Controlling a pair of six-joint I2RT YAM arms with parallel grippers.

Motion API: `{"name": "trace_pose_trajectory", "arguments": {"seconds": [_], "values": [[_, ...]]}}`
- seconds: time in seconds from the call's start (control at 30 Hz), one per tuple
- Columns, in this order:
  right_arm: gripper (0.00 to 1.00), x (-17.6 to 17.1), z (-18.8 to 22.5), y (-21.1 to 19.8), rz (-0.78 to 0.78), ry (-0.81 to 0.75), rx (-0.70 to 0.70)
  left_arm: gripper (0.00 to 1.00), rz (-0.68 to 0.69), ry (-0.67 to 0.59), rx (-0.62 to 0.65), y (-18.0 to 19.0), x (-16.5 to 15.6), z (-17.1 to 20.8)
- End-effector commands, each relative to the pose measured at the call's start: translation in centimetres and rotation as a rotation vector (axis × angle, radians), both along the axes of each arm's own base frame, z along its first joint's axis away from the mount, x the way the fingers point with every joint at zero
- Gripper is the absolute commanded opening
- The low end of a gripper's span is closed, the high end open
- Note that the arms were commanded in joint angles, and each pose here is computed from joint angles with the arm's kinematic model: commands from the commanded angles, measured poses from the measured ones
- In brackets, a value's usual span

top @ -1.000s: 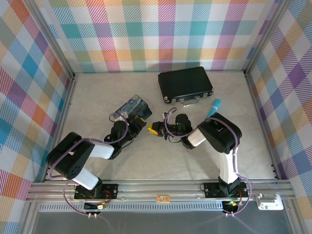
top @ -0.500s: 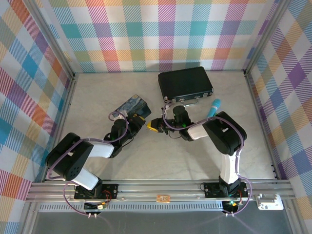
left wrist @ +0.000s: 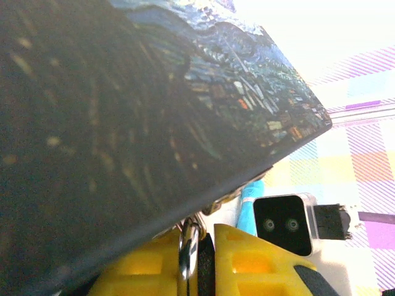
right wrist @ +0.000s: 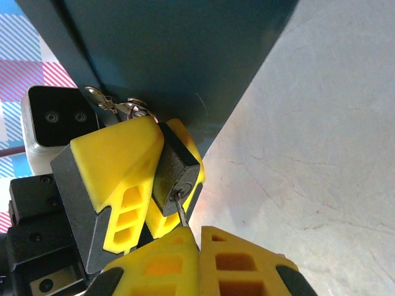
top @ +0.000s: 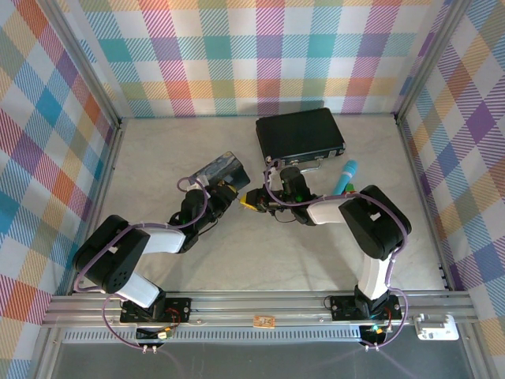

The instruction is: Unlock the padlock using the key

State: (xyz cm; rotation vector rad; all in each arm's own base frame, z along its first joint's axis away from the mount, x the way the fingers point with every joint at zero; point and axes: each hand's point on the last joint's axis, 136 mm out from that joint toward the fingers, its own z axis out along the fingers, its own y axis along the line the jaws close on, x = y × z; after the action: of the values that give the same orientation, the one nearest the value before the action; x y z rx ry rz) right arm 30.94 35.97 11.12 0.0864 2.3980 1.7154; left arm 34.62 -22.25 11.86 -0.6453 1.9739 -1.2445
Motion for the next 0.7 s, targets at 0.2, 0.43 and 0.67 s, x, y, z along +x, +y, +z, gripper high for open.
{"name": "trace_pose_trajectory", "arguments": {"seconds": [0.2, 0.43, 0.67], "values": [[0.00, 1.6, 2.0, 0.1, -0.089, 0.154, 0.203, 0.00, -0.361, -0.179, -0.088, -6.5, -4.2, 5.7], [0.00, 2.1, 0.6, 0.1, -0.090, 0.168, 0.241, 0.00, -0.386, -0.178, -0.083, -6.8, -4.4, 5.6], [0.00, 2.8, 0.5, -0.2, -0.111, 0.050, 0.233, 0.00, -0.359, -0.143, -0.114, -6.7, -4.1, 5.3]]}}
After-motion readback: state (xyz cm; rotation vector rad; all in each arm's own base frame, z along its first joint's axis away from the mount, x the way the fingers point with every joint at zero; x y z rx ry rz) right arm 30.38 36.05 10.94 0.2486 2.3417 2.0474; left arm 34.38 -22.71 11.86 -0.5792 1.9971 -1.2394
